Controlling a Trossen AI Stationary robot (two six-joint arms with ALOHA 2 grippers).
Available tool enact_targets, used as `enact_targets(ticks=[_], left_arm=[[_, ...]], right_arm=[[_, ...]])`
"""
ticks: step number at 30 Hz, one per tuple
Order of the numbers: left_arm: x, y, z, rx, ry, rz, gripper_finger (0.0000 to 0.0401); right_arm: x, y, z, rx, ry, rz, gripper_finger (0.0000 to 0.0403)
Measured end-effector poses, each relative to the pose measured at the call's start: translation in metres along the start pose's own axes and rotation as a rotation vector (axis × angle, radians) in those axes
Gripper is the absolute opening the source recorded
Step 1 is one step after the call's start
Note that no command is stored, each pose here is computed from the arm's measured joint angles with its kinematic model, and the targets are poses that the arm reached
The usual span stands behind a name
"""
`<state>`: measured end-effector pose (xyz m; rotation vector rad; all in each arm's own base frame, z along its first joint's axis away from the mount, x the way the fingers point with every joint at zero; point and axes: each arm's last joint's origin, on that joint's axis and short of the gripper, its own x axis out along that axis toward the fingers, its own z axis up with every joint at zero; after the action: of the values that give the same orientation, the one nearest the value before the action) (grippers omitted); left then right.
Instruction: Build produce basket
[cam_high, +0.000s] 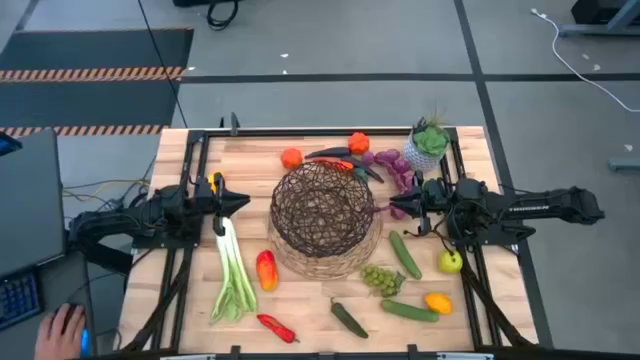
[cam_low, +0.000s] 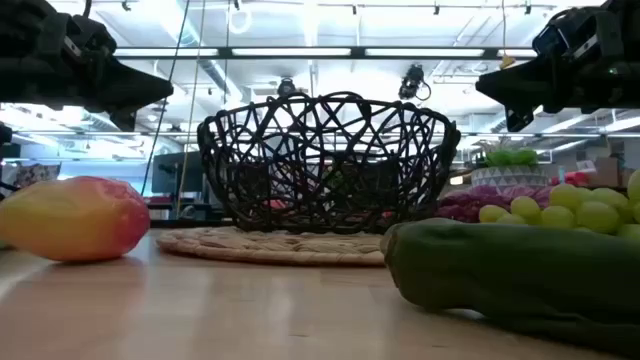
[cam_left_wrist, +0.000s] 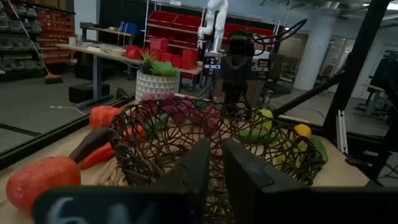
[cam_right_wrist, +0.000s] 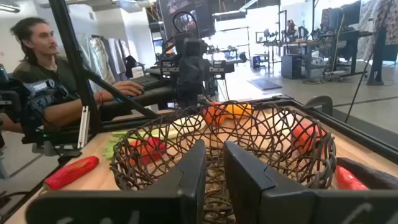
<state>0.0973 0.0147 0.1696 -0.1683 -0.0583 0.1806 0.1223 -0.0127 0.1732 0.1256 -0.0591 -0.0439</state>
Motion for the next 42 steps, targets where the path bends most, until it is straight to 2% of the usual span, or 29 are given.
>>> enact_targets(ticks=[42], left_arm=[[0.0, 0.0, -0.0001, 0.0, 0.0, 0.0, 0.0058]], right_arm=[[0.0, 0.0, 0.0, 0.0, 0.0, 0.0, 0.0064]])
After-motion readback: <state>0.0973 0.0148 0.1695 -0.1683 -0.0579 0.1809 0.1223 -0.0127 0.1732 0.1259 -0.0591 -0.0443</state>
